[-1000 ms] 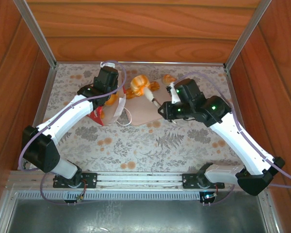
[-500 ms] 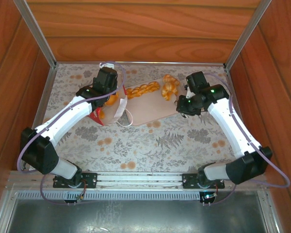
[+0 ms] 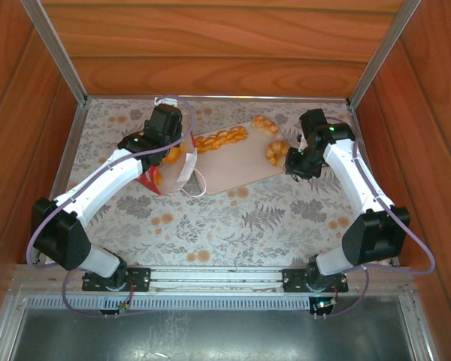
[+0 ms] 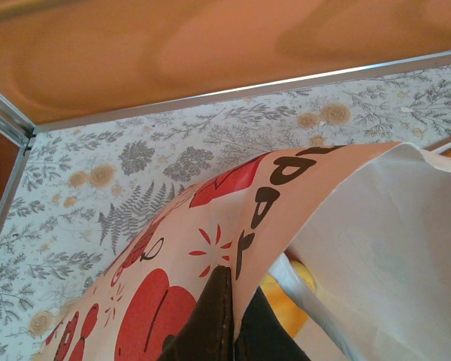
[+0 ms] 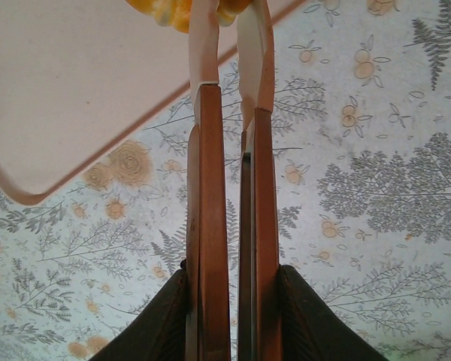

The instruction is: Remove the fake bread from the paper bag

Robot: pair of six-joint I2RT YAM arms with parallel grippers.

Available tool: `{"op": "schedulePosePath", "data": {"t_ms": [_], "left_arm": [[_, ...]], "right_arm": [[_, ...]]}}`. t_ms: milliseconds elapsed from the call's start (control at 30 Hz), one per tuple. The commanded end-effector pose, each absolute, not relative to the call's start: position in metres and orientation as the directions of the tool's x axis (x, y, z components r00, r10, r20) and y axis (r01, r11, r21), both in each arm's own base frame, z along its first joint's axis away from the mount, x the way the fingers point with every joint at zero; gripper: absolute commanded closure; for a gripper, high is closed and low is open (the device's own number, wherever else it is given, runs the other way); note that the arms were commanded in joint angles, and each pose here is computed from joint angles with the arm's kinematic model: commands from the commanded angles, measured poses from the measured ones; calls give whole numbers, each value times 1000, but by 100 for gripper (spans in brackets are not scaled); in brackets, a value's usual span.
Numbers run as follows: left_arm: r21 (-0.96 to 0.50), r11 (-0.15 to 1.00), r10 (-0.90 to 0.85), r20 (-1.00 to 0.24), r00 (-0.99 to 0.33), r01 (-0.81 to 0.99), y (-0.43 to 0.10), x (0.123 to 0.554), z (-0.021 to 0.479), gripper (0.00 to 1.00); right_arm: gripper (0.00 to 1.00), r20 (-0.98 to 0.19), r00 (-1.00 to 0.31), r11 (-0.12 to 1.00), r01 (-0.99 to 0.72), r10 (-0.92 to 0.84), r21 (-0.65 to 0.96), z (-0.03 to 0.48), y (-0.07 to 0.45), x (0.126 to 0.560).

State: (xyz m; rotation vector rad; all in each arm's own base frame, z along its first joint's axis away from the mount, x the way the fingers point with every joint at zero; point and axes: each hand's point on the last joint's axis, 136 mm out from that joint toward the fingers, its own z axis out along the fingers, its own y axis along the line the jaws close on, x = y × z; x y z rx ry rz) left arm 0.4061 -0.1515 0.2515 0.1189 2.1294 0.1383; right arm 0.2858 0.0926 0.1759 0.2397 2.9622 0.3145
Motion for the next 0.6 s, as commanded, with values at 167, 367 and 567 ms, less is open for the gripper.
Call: {"op": "schedulePosePath", "data": {"t_ms": [167,367,567], "left_arm": [[146,989,136,-829,-543,25,-149,405,247,100],[152,988,139,-827,-545,22,-148,405,245,100],[155,988,143,-829,-541,23,-148,405,247,100]], "right_arm": [[70,-89,-981,969,154,174,194,166,79,287],[62,-58,-982,966,166,180,197,157,76,294],[53,-50,-981,959,173,189,226,154,80,305]]}}
